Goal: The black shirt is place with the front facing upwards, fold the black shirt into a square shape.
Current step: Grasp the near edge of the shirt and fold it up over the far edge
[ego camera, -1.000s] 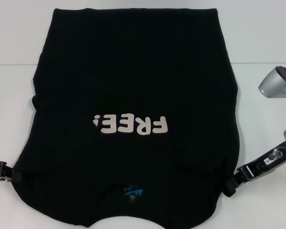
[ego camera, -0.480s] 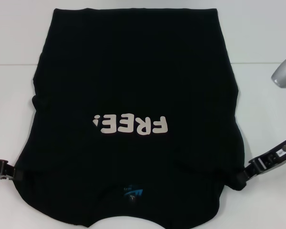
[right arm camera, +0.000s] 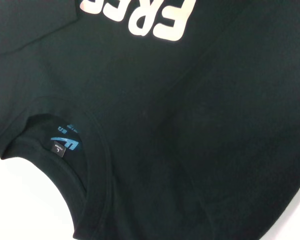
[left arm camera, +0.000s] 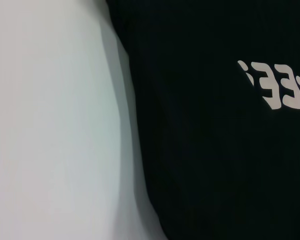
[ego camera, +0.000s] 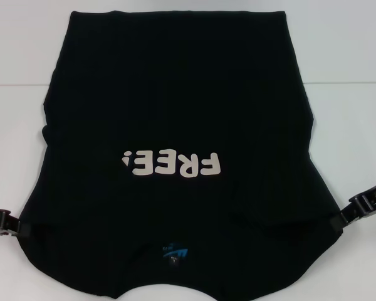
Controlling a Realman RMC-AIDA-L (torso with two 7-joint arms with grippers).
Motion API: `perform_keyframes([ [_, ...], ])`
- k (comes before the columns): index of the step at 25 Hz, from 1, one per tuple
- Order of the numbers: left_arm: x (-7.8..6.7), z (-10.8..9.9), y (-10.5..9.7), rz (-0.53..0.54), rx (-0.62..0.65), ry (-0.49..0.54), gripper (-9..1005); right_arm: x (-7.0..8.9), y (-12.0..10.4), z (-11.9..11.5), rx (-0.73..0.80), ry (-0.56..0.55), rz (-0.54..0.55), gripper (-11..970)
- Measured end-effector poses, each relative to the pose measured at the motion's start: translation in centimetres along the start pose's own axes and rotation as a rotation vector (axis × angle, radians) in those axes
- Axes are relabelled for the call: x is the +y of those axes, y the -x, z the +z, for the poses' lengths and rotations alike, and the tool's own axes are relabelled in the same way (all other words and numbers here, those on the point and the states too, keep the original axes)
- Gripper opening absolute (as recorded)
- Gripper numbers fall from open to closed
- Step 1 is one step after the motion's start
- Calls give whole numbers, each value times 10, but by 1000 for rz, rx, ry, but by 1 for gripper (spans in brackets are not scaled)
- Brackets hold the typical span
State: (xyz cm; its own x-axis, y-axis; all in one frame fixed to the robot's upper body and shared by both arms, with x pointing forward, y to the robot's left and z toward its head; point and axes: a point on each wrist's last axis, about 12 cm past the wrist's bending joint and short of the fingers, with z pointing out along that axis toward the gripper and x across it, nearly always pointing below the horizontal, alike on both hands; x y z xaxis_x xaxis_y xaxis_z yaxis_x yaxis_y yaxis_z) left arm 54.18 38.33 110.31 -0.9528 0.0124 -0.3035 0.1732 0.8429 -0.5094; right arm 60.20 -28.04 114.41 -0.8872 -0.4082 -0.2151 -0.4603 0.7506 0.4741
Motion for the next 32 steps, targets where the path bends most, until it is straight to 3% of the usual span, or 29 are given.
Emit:
perform_keyframes([
  [16, -4, -9, -6, 26, 84, -75, 36, -1, -11, -3, 62, 30, -41, 35],
  [28, -20, -18, -20, 102, 314, -255, 36, 4, -35, -6, 203, 123, -125, 34],
  [32, -24, -18, -27, 122, 416, -271, 36, 3, -43, -6, 249, 138, -136, 34],
])
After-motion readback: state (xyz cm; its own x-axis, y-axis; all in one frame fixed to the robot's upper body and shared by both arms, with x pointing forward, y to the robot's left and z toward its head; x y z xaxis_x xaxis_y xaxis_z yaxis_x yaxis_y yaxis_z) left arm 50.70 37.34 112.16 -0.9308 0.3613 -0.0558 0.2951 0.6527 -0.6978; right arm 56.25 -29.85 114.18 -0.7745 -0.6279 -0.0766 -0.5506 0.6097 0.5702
